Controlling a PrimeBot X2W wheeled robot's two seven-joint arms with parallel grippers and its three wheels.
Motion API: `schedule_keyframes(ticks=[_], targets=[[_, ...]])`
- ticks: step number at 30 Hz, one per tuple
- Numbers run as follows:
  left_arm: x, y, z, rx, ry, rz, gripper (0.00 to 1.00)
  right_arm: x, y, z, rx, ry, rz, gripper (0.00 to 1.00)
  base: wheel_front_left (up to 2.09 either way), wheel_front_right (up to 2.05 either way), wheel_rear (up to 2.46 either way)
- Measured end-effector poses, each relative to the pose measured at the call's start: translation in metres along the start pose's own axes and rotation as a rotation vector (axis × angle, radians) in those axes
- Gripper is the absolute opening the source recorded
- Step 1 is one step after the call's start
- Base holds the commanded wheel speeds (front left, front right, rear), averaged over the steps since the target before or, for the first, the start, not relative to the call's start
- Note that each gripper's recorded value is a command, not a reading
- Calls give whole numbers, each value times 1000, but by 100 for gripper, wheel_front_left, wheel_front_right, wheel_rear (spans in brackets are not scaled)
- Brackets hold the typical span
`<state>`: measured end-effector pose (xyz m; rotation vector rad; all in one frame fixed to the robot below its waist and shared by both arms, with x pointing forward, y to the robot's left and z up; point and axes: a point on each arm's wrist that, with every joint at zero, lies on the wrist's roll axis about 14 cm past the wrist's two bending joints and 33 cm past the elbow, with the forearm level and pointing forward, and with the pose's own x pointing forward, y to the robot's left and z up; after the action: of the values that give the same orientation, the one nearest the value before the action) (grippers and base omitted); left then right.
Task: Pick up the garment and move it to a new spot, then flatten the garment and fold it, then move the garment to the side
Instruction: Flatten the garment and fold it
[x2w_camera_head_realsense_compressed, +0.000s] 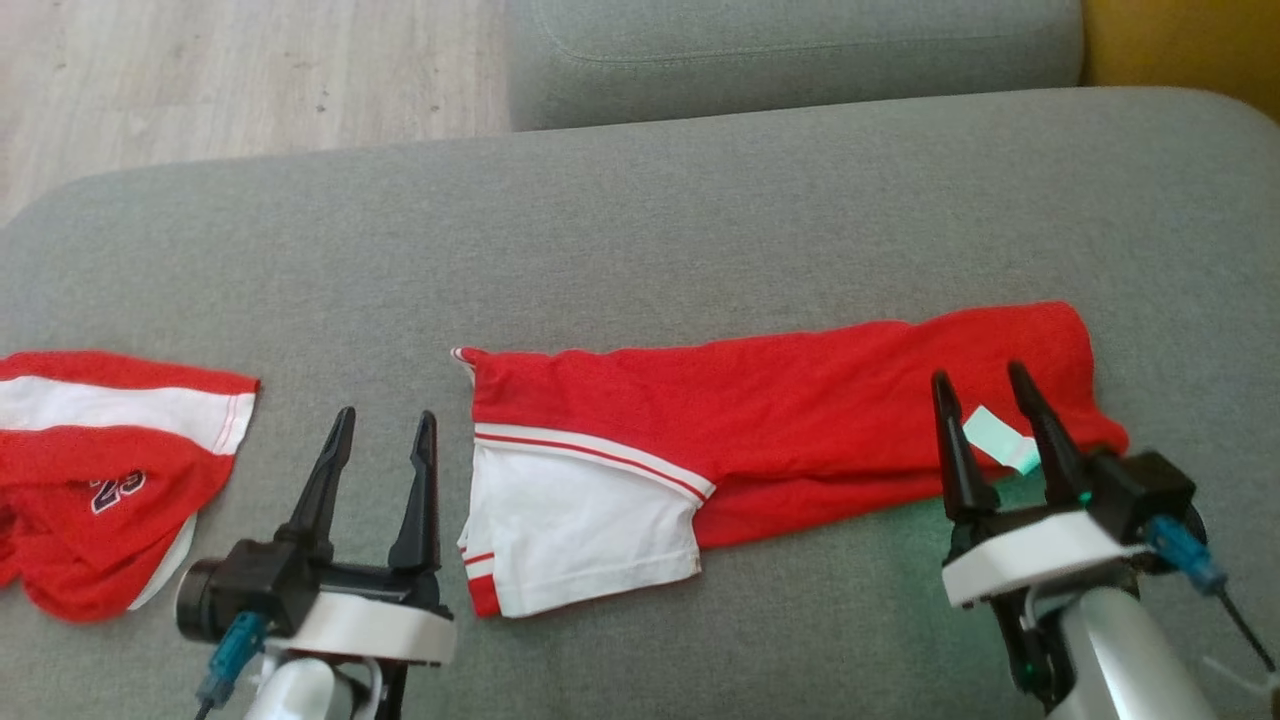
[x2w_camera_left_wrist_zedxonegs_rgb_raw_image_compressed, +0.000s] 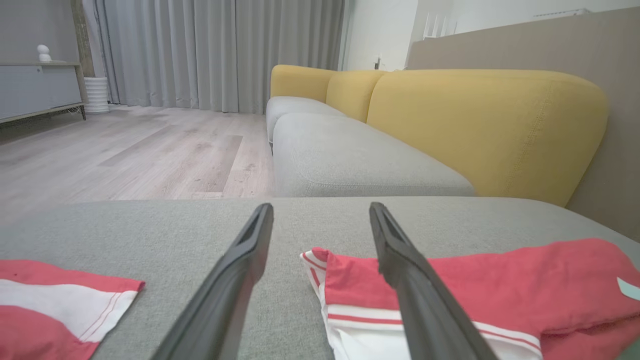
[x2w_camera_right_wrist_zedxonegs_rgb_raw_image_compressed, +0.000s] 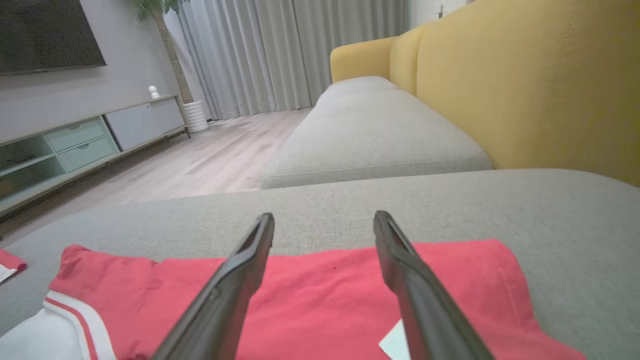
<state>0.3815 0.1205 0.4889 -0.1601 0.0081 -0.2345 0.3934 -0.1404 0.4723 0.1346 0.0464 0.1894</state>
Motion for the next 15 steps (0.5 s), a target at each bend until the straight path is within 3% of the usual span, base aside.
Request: schedule_keyframes(ticks=[9, 15], targets=[[-3, 4, 1, 0, -17, 11, 100, -2, -12, -4, -9, 11, -42, 100, 0, 0, 0], [-4, 1, -14, -11, 25, -4, 100, -9, -60, -33, 6, 105, -194, 100, 0, 0, 0]])
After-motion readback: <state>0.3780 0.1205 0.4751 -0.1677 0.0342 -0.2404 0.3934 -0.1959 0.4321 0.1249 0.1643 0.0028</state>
